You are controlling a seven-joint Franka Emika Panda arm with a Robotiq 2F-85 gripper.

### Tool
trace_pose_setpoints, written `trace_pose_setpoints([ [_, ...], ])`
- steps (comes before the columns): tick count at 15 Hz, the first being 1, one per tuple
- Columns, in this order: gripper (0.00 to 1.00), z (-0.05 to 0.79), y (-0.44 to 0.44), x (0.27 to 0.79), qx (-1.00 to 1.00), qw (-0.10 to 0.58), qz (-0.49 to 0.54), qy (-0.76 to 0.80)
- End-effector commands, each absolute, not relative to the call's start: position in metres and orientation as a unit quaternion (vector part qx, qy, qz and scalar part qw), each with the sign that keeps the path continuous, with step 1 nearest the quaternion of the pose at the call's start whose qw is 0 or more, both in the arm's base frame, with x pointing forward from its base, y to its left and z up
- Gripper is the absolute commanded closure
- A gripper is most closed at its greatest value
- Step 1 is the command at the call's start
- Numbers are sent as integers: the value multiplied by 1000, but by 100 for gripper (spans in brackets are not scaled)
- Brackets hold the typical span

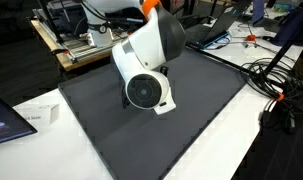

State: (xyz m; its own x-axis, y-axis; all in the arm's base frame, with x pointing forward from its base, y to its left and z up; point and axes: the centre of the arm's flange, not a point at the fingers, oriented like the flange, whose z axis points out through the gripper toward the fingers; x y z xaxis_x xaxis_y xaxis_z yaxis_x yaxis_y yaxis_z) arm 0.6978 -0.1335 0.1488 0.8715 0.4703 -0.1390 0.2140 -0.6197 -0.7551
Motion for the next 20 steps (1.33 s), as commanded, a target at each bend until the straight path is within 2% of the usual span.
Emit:
trace_pose_setpoints([
  [1,0,146,-138,728,-874,415,165,-193],
  [9,0,166,-109,739,-882,390,176,-199],
  [20,0,189,-75,736,-932,279,192,-126],
])
